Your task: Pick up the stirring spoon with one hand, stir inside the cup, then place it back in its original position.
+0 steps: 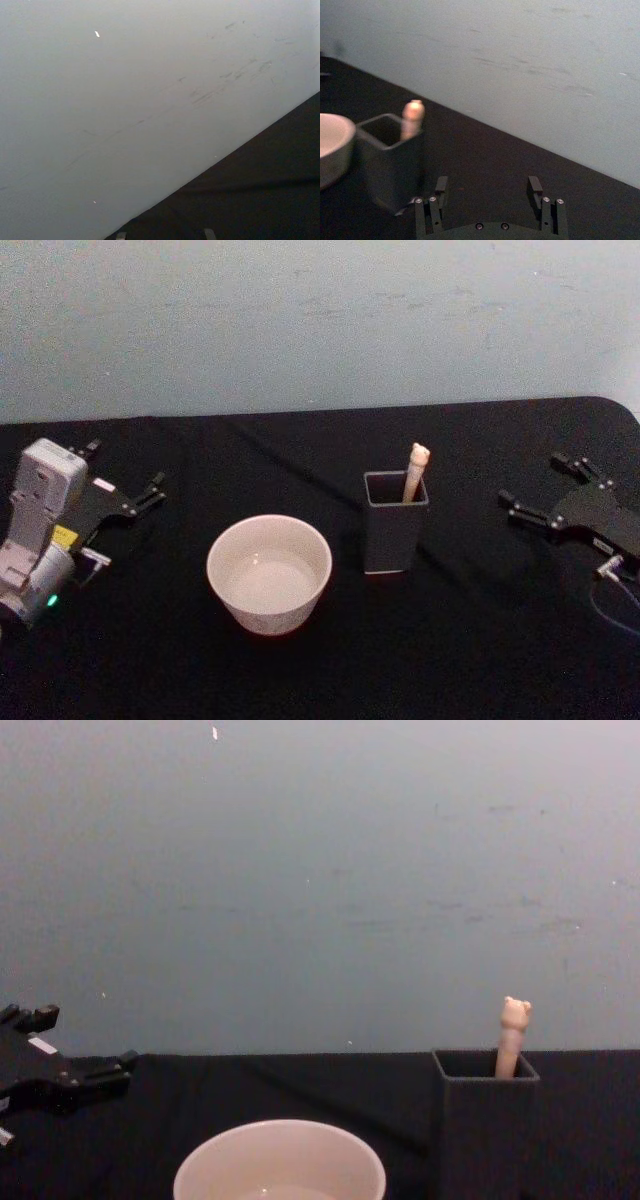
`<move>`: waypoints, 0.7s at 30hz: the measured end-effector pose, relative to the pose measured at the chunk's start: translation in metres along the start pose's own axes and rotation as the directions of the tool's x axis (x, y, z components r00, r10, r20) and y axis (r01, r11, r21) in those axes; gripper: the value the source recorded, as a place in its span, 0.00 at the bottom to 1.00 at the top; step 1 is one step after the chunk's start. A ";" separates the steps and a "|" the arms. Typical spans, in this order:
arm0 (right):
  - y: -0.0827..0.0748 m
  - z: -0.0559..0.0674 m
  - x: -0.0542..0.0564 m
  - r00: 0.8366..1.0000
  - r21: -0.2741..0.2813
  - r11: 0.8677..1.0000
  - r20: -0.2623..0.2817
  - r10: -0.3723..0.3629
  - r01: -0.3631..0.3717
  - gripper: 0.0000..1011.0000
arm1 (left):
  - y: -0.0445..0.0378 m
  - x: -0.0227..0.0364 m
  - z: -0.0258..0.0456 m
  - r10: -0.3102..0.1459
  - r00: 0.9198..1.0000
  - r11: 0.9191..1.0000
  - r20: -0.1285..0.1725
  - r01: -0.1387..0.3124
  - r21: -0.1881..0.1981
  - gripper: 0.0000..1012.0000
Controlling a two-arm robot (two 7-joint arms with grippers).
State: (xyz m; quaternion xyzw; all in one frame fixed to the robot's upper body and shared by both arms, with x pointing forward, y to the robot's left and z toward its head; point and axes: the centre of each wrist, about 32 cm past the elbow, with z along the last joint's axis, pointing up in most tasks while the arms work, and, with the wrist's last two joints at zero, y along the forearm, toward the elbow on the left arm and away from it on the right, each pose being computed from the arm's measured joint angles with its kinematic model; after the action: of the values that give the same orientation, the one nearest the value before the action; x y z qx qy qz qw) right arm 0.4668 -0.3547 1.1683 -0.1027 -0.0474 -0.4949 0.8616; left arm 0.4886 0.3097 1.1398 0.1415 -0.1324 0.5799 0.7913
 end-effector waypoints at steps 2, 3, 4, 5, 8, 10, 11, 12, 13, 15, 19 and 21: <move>-0.007 0.000 0.002 0.998 0.009 0.998 -0.001 0.056 -0.056 0.99 | 0.0000 0.0000 0.0000 0.000 1.000 1.000 0.000 0.000 0.000 0.99; -0.010 0.001 0.003 0.995 0.019 0.995 0.003 0.096 -0.096 0.99 | 0.0000 0.0000 0.0000 0.000 1.000 1.000 0.000 0.000 0.000 0.99; -0.011 0.001 0.002 0.994 0.023 0.993 0.006 0.113 -0.113 0.99 | 0.0000 0.0000 0.0000 0.000 1.000 1.000 0.000 0.000 0.000 0.99; -0.012 0.001 0.002 0.991 0.029 0.991 0.008 0.130 -0.130 0.99 | 0.0000 0.0000 0.0000 0.000 1.000 1.000 0.000 0.000 0.000 0.99; -0.012 0.002 -0.001 0.983 0.049 0.982 0.013 0.184 -0.184 0.99 | 0.0000 0.0000 0.0000 0.000 1.000 1.000 0.000 0.000 0.000 0.99; -0.010 0.003 -0.006 0.977 0.060 0.975 0.012 0.214 -0.214 0.99 | 0.0000 0.0000 0.0000 0.000 1.000 1.000 0.000 0.000 0.000 0.99; -0.009 0.003 -0.007 0.975 0.064 0.973 0.010 0.221 -0.221 0.99 | 0.0000 0.0000 0.0000 0.000 1.000 1.000 0.000 0.000 0.000 0.99; -0.008 0.003 -0.008 0.974 0.068 0.971 0.009 0.228 -0.228 0.99 | 0.0000 0.0000 0.0000 0.000 1.000 1.000 0.000 0.000 0.000 0.99; -0.004 0.004 -0.011 0.971 0.078 0.968 0.008 0.241 -0.241 0.99 | 0.0000 0.0000 0.0000 0.000 1.000 1.000 0.000 0.000 0.000 0.99; 0.001 0.005 -0.015 0.968 0.087 0.964 0.008 0.252 -0.251 0.99 | 0.0000 0.0000 0.0000 0.000 1.000 1.000 0.000 0.000 0.000 0.99; 0.012 0.005 -0.020 0.966 0.094 0.962 -0.001 0.257 -0.256 0.99 | 0.0000 0.0000 0.0000 0.000 1.000 1.000 0.000 0.000 0.000 0.99; 0.016 0.005 -0.022 0.966 0.094 0.962 -0.008 0.257 -0.256 0.99 | 0.0000 0.0000 0.0000 0.000 1.000 1.000 0.000 0.000 0.000 0.99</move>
State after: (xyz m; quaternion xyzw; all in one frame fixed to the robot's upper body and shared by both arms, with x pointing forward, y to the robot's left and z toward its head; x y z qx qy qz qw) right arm 0.4700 -0.3274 1.1669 -0.0629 -0.0477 -0.3774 0.9227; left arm 0.4886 0.3097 1.1398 0.1415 -0.1325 0.5799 0.7913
